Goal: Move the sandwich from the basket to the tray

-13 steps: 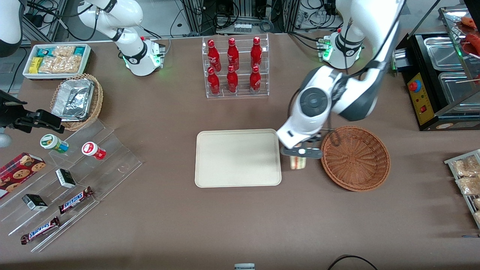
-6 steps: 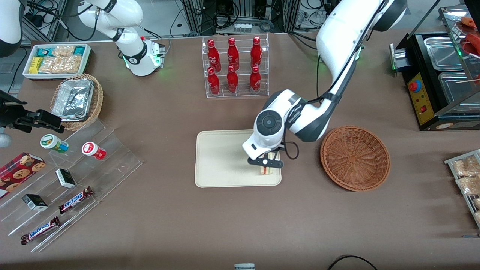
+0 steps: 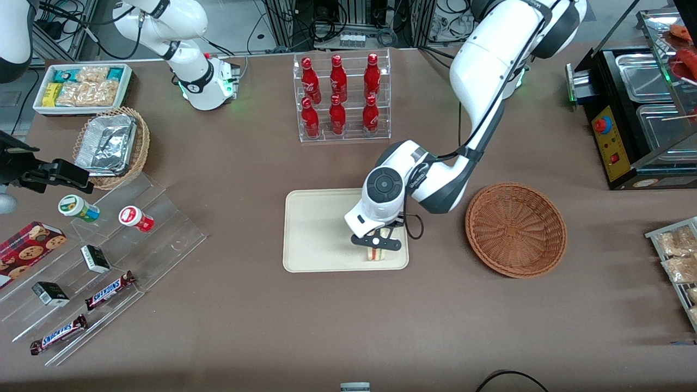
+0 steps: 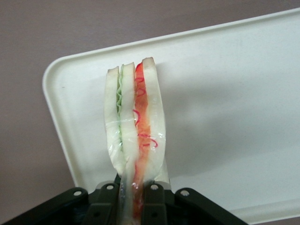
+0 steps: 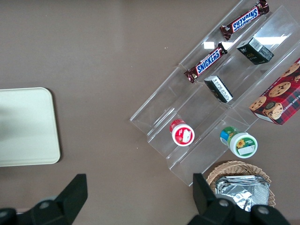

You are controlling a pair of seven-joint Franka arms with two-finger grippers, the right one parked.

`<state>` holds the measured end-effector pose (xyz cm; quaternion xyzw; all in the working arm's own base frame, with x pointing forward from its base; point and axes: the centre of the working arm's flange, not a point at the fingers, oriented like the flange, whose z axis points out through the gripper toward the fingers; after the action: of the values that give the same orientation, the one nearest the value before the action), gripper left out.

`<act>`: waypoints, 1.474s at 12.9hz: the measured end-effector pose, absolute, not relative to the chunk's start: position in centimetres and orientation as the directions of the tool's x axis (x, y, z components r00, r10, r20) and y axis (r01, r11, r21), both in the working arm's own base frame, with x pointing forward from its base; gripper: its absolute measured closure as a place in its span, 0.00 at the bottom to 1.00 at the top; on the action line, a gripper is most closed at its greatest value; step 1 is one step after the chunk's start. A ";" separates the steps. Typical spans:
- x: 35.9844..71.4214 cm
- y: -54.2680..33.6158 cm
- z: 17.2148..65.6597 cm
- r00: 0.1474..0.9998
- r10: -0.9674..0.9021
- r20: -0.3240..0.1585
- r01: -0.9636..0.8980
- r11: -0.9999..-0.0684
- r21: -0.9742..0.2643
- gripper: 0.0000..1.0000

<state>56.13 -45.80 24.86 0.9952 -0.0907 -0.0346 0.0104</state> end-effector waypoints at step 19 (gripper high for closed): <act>61.5 -41.3 33.3 0.997 -0.063 0.048 -0.064 -0.998 0.010 0.00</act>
<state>61.47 -41.34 33.27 0.9992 -0.0317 0.0240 0.0059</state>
